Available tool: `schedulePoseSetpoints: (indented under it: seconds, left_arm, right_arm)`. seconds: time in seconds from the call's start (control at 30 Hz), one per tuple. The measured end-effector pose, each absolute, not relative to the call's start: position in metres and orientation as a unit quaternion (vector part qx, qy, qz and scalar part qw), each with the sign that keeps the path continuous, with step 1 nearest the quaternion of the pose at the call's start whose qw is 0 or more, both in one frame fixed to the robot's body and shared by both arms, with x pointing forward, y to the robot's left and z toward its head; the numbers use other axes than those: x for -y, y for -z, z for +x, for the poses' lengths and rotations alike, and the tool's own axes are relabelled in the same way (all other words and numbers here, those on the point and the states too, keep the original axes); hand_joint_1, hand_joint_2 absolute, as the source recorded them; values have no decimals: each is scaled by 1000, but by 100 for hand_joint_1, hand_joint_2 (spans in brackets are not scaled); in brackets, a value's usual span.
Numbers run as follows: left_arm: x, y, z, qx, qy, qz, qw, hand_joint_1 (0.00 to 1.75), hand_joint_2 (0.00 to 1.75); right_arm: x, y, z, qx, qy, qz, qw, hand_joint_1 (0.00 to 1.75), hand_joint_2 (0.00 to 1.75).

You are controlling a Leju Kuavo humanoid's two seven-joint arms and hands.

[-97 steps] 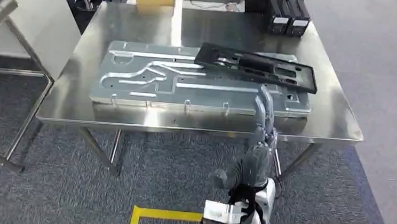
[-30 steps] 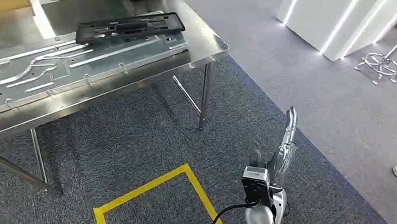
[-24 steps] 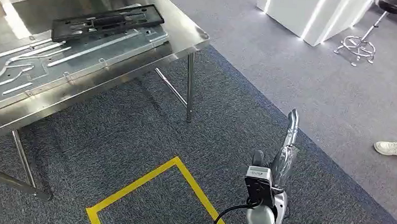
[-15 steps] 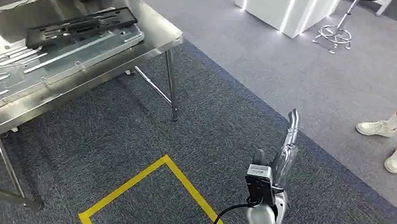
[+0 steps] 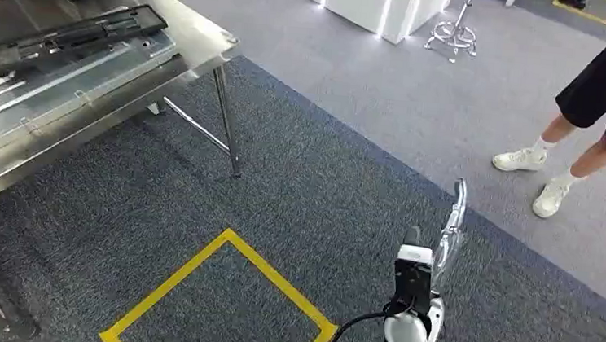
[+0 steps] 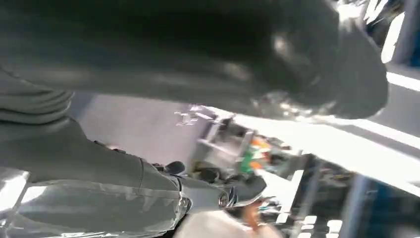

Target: Take the parts from the cabinet and place them on the table.

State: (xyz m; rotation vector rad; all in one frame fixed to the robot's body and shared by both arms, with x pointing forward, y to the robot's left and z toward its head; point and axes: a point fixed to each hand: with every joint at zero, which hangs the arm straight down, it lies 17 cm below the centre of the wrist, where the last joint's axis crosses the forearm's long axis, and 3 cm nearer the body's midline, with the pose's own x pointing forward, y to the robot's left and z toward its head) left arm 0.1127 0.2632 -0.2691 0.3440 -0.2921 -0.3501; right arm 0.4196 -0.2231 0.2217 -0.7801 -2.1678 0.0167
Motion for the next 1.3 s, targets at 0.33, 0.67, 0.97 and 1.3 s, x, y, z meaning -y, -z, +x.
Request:
schedulePoseSetpoints:
  seconds: [0.33,0.67,0.97,1.3]
  left_arm:
    - [-263,270,108,142,168,169,961,0,0]
    - [-263,271,103,136,169,167,962,0,0]
    - [-265,271,101,126,167,170,963,0,0]
    - [-288,275,82,86,134,185,970,0,0]
  right_arm:
    - [286,-107,433,775,-3,-346,529,0,0]
    - [328,-29,423,683,-59,-400,608,0,0]
    - [434,106,326,440,-92,-469,760,0,0]
    - [508,165,207,262,-64,-498,824,0,0]
